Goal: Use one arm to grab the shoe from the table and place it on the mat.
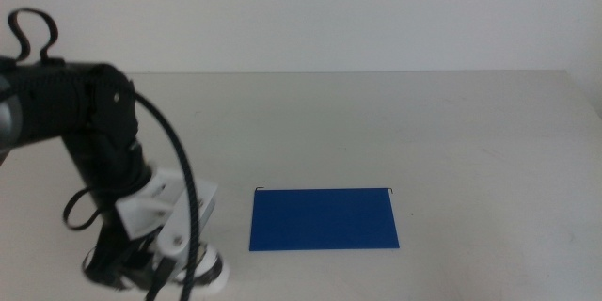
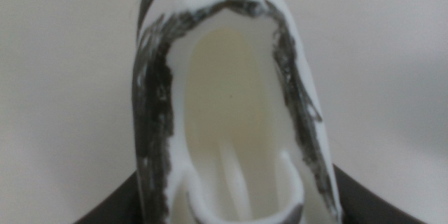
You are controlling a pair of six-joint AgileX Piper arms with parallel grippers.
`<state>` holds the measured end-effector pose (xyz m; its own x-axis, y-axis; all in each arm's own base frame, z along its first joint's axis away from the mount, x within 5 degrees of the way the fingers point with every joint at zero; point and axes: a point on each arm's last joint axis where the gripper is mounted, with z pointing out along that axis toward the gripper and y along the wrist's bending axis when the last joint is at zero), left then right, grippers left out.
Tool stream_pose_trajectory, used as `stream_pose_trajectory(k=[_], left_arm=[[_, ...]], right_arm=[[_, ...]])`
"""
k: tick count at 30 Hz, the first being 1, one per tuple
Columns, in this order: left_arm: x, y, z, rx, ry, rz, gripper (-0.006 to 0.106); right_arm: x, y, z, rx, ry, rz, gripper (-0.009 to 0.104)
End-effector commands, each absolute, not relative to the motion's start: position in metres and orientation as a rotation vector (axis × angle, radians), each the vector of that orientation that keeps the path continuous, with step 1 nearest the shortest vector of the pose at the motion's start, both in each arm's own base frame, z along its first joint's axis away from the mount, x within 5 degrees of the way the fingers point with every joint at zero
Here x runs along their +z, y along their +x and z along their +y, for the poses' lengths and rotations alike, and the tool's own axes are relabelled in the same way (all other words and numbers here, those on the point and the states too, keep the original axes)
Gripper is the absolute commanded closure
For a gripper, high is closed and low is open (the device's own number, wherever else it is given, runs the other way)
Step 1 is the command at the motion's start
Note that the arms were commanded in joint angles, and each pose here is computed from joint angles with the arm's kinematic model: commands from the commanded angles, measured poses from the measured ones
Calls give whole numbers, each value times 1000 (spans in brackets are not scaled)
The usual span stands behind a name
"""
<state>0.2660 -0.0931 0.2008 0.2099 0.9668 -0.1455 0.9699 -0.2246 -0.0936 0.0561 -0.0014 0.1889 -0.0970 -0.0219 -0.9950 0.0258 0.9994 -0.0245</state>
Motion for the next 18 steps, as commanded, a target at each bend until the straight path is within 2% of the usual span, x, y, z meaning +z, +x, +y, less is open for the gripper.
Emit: stream_pose_trajectory(k=[1,5,7,13,18], left_arm=[[227,269,-105,-256,2340,1932,102],[246,279,-128,-137,2360,1856,102],[252,287,-140,-112,2332,1880,102],[254,313,-181,-219,2338,1998,102],[258,328,-225,-214,2277,1977,102]], right_arm=[[201,55,-2,-65,-7,1558,29],[201,55,-2,-65,-7,1558,29],[201,55,-2,-65,-7,1558,29],[201,55,-2,-65,-7,1558,29],[201,55,-2,-65,-7,1558,29]])
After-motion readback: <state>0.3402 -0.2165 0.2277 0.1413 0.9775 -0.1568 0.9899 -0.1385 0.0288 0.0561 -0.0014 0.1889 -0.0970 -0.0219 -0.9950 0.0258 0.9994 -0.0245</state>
